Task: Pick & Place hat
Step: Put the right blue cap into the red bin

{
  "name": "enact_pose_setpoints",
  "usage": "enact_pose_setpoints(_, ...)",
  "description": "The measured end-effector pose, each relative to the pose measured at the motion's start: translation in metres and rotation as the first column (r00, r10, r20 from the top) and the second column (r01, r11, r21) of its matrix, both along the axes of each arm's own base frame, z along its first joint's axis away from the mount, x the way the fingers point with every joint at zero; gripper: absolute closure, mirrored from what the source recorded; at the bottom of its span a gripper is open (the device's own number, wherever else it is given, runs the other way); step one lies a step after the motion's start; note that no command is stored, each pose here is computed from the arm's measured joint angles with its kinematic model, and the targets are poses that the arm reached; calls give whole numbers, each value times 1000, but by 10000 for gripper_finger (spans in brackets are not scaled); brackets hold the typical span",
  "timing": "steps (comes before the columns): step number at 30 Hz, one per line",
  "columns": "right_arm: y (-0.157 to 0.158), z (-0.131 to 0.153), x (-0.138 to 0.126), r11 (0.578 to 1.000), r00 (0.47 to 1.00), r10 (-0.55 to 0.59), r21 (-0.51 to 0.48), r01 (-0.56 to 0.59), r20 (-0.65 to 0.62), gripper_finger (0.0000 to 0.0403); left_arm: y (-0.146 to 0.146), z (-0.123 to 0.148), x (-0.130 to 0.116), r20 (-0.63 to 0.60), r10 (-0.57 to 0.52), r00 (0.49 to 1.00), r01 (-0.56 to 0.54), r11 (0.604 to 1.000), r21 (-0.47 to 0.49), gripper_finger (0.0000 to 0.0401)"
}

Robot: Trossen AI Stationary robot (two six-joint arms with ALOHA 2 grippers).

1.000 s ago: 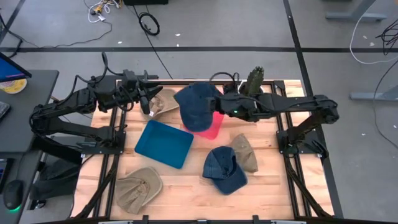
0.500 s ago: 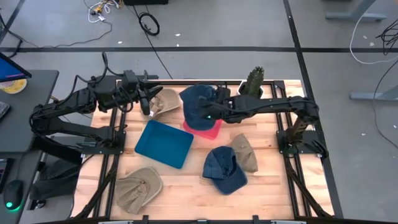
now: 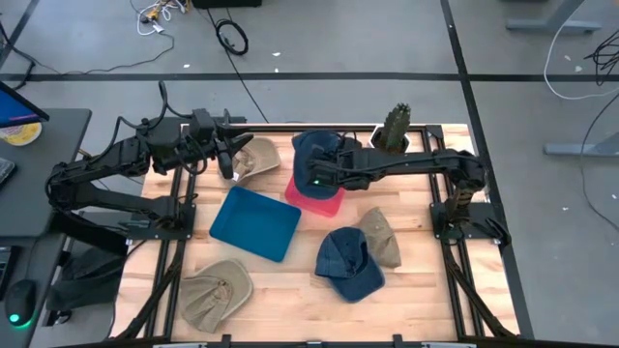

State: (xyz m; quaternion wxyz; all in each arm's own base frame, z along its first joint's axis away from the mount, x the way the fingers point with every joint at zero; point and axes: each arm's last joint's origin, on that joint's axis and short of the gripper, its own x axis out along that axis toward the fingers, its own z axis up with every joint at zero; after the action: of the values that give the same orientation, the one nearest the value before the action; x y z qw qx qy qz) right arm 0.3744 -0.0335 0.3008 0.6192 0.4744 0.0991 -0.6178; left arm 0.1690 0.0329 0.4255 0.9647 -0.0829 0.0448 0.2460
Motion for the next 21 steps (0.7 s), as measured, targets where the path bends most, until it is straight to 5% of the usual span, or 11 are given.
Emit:
enact_pose_setpoints(15,-32,-5,-7,989,994,-106,105,107,-13,401,0,0,0,1,0,1000,0,1000,0,282)
enact_pose_setpoints(21,-39,-27,11,986,994,-111,129,109,5,401,0,0,0,1,0,1000,0,1000,0,282)
